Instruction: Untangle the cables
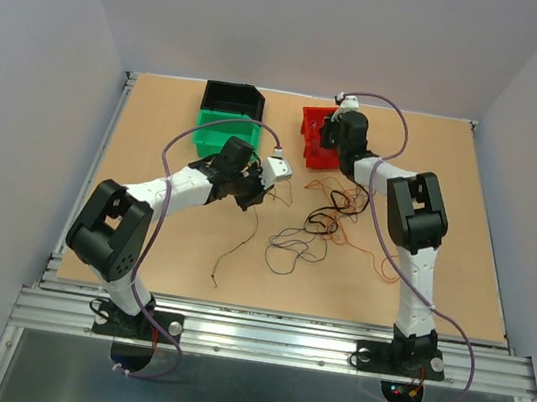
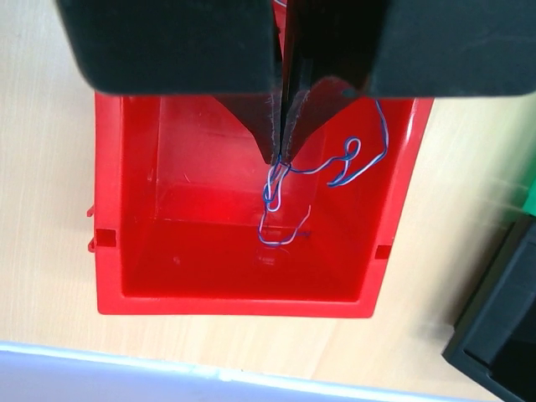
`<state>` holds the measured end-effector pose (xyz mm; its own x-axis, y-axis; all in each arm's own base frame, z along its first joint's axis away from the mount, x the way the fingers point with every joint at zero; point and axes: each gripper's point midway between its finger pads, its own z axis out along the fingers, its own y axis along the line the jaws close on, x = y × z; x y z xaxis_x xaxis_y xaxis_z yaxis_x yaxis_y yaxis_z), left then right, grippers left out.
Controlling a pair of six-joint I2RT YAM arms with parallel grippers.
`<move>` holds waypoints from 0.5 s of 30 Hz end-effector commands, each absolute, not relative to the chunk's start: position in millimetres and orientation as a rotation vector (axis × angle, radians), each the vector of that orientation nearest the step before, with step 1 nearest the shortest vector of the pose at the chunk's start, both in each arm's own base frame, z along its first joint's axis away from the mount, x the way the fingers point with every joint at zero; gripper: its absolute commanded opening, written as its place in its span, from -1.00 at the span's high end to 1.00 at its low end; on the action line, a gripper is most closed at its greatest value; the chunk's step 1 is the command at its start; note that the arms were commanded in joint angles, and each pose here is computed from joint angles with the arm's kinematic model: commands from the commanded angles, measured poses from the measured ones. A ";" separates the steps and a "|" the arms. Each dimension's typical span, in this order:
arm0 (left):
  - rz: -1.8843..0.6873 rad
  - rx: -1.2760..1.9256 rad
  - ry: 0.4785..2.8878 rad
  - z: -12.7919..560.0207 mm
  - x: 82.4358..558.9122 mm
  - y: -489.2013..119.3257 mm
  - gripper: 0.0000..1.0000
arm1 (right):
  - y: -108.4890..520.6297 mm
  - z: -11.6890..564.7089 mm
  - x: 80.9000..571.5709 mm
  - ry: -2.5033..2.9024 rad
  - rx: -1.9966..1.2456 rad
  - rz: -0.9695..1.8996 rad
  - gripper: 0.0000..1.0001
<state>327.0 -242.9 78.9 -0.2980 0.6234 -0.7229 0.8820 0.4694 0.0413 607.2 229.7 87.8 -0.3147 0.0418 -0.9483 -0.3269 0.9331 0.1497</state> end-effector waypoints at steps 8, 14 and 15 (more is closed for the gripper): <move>-0.476 1.243 1.967 101.1 331.8 -248.8 1.00 | 236.8 125.9 596.9 1.863 -0.219 0.288 0.27; -0.477 1.243 1.966 101.7 331.0 -249.1 1.00 | 235.1 134.8 592.0 1.855 -0.201 0.257 0.25; -0.475 1.242 1.965 102.3 331.2 -249.0 1.00 | 234.5 136.9 591.8 1.852 -0.197 0.256 0.25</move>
<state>327.3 -242.6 78.8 -0.2979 0.6241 -0.7223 0.8815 0.4703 0.0428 591.5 236.9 88.6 -0.3723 -0.0222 -0.9279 -0.2848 0.9542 0.0914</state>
